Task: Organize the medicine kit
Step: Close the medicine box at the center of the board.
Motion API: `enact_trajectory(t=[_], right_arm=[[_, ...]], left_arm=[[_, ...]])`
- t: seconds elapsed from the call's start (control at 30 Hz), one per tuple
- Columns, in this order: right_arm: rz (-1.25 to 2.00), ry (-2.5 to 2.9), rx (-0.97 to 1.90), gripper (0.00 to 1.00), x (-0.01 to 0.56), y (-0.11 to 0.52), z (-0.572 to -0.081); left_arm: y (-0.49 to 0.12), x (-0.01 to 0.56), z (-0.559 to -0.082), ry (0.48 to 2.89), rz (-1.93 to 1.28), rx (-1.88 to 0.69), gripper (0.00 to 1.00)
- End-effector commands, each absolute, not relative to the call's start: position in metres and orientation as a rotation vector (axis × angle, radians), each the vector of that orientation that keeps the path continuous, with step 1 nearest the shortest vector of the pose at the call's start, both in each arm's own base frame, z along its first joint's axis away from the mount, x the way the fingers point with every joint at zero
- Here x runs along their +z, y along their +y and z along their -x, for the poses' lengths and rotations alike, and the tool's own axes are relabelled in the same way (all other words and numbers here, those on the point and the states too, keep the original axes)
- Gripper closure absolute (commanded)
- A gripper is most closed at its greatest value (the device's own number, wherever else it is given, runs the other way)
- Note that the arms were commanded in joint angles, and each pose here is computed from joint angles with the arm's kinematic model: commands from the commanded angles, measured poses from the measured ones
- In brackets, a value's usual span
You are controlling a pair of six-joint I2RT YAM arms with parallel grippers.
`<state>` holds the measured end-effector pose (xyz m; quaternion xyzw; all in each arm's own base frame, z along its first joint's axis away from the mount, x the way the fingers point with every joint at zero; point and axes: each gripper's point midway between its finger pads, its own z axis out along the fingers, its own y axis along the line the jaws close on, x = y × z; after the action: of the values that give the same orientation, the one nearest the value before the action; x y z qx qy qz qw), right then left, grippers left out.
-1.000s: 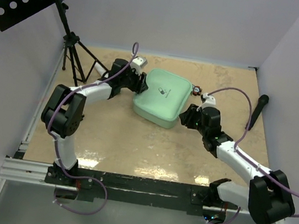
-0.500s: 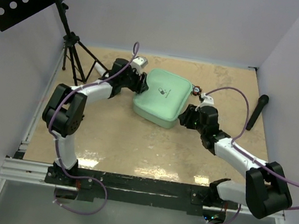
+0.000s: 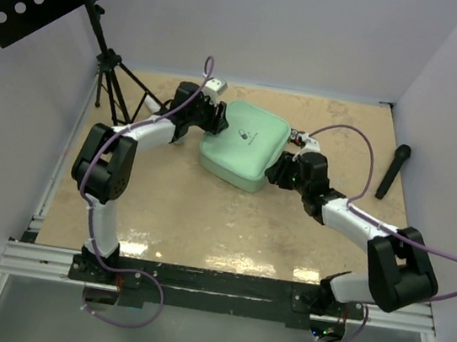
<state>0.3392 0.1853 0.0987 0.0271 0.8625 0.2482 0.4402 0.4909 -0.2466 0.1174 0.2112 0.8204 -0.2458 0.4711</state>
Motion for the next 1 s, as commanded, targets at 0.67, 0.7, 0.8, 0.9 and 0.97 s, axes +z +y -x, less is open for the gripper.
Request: enact_trajectory(t=[0.67,0.7,0.8,0.9,0.97], right_arm=[[0.047,2.039,0.427,0.55,0.140,0.215,-0.360],[0.050,2.041,0.406,0.55,0.140,0.216,-0.357],[0.057,2.062,0.358,0.55,0.129,0.214,-0.352],[0.049,2.094,0.326,0.55,0.118,0.210,-0.349],[0.037,2.093,0.314,0.55,0.118,0.208,-0.347]], left_arm=[[-0.189,0.180,-0.509,1.909,-0.212,-0.437,0.41],[-0.188,0.179,-0.508,1.912,-0.200,-0.439,0.41],[-0.187,0.175,-0.502,1.928,-0.170,-0.459,0.41],[-0.186,0.169,-0.494,1.947,-0.150,-0.469,0.41],[-0.184,0.168,-0.491,1.953,-0.142,-0.464,0.41]])
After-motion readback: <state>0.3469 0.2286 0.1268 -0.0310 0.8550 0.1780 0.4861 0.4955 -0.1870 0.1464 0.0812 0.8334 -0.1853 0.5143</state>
